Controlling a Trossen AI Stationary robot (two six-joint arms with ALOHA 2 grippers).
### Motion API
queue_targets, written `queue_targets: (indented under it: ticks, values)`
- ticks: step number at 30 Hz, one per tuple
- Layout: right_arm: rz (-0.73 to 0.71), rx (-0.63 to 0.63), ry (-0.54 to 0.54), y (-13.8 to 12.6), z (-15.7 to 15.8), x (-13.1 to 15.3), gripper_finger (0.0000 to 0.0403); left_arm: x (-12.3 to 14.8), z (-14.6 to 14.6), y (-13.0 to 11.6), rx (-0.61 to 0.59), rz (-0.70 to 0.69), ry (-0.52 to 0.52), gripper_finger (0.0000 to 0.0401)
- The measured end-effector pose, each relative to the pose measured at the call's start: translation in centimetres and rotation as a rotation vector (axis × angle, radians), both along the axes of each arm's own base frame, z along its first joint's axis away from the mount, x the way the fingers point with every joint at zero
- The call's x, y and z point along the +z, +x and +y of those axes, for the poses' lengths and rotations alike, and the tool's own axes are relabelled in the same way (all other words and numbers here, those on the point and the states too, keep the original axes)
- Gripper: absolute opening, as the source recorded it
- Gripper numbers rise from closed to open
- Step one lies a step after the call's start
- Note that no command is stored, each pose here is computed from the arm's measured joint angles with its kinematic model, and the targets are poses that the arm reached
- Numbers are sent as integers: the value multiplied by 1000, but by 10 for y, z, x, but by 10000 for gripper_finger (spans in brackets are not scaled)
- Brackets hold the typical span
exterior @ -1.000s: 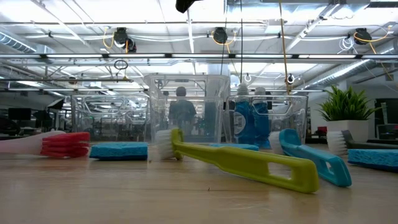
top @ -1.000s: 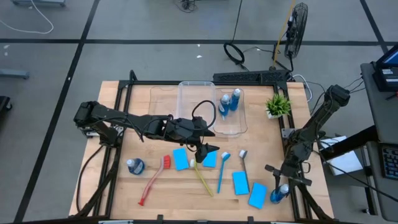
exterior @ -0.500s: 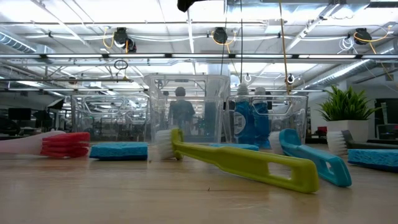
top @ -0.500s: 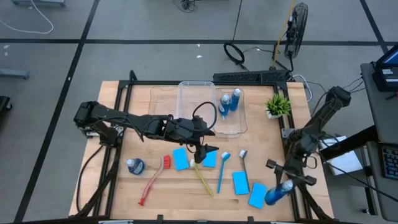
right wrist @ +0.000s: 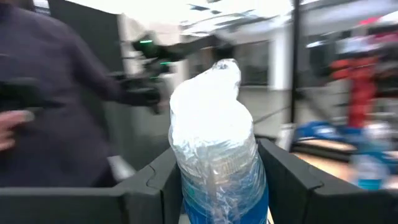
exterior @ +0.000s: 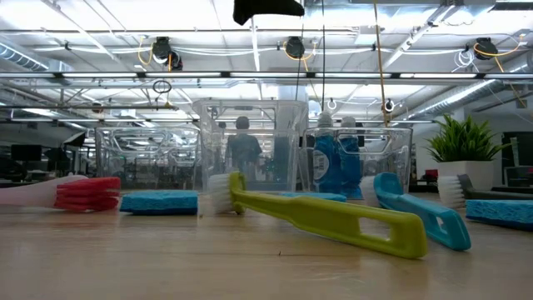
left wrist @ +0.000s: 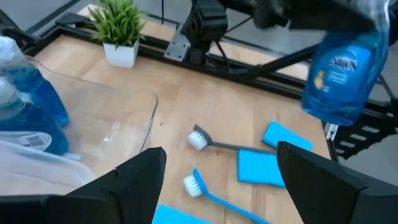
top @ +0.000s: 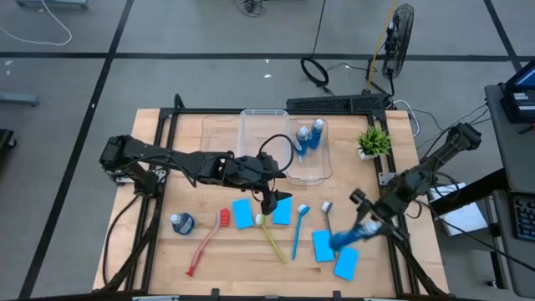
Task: Pick & Place Kitchen Sink Supplies
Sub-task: Put the blue dishwashing liquid into the right transparent bin
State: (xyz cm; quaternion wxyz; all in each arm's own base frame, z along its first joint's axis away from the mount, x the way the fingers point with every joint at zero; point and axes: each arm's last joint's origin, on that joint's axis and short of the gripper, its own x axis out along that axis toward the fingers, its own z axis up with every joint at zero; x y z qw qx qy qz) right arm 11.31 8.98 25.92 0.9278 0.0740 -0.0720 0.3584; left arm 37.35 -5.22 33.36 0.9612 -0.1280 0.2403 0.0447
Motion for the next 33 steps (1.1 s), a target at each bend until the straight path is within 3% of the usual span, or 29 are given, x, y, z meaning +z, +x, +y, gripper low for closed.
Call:
queue_targets:
  ticks: [11, 20, 26, 33]
  values:
    - [-114, -515, -110, 7, -16, 21, 161, 4, 4, -4, -20, 10, 47, 306]
    - [25, -912, -180, 8, -28, 40, 161, 17, 15, -23, -17, 51, 96, 306]
    - [72, -1101, -126, 13, -29, 62, 161, 23, 24, -31, -13, 67, 128, 306]
    - [136, -1378, 8, 24, -26, 69, 161, 30, 31, -42, -19, 72, 170, 306]
